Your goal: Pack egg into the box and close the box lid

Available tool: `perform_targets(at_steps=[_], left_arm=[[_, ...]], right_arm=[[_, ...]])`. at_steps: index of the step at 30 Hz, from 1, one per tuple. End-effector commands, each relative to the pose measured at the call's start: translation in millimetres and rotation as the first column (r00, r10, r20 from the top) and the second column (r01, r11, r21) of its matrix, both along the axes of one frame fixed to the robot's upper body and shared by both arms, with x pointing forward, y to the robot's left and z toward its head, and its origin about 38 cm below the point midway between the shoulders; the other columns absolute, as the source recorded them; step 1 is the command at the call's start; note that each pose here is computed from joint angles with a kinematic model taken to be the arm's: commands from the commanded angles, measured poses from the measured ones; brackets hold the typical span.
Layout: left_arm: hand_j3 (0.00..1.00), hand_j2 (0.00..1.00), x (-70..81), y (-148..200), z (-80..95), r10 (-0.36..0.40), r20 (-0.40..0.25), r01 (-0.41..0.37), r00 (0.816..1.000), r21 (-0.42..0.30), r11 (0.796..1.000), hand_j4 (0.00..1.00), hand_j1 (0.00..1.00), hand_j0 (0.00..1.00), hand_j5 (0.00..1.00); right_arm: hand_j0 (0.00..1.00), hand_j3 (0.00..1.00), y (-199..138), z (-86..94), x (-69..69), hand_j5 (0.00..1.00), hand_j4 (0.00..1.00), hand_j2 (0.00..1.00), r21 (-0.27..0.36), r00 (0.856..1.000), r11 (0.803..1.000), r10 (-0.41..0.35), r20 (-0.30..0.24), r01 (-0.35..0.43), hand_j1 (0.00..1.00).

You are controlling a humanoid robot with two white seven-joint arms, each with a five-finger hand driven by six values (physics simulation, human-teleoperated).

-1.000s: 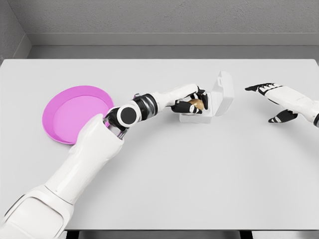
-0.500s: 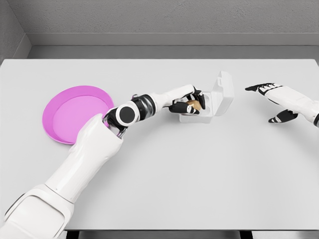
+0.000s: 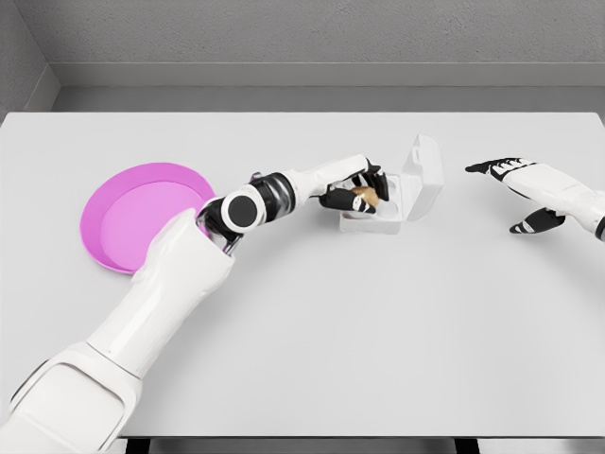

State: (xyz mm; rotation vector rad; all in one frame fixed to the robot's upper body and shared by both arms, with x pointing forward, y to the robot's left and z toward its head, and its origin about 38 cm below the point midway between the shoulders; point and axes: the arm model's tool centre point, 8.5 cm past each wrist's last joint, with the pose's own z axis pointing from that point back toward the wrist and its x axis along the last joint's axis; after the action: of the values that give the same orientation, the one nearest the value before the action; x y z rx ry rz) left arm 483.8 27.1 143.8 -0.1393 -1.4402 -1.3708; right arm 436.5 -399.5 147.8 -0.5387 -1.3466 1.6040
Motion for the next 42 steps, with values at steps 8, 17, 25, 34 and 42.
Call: perform_targets(at_steps=[8, 17, 25, 34, 42], left_arm=[[0.63, 0.63, 1.4, 1, 0.9, 0.007, 0.010, -0.007, 1.000, 0.005, 1.000, 0.63, 0.63, 0.63, 0.63], [0.75, 0.75, 2.3, 0, 2.9, 0.010, 0.016, -0.010, 1.000, 0.001, 1.000, 0.75, 0.75, 0.75, 0.75], [0.76, 0.76, 2.6, -2, 4.6, 0.022, 0.030, -0.022, 0.999, -0.009, 1.000, 0.76, 0.76, 0.76, 0.76], [0.77, 0.77, 2.9, 0, 5.6, 0.025, 0.033, -0.024, 0.999, -0.011, 1.000, 0.77, 0.77, 0.77, 0.77], [0.79, 0.79, 1.2, 0, 20.5, 0.015, 0.070, -0.013, 0.997, -0.032, 0.999, 0.79, 0.79, 0.79, 0.79]], right_arm=[[1.00, 1.00, -1, 0.1, -0.3, 1.00, 1.00, 1.00, 0.004, 1.000, 1.000, -0.002, -0.001, 0.002, 1.00], [1.00, 1.00, -1, 0.4, -0.5, 1.00, 1.00, 1.00, 0.003, 1.000, 1.000, -0.003, 0.000, 0.003, 1.00], [1.00, 1.00, -2, 0.7, -0.5, 1.00, 1.00, 1.00, 0.001, 1.000, 1.000, -0.005, -0.001, 0.005, 1.00], [1.00, 1.00, -3, 0.6, -1.1, 1.00, 1.00, 1.00, -0.001, 1.000, 1.000, -0.007, -0.002, 0.007, 1.00], [1.00, 1.00, -4, 1.2, -1.5, 1.00, 1.00, 1.00, -0.004, 1.000, 1.000, -0.007, -0.002, 0.007, 1.00]])
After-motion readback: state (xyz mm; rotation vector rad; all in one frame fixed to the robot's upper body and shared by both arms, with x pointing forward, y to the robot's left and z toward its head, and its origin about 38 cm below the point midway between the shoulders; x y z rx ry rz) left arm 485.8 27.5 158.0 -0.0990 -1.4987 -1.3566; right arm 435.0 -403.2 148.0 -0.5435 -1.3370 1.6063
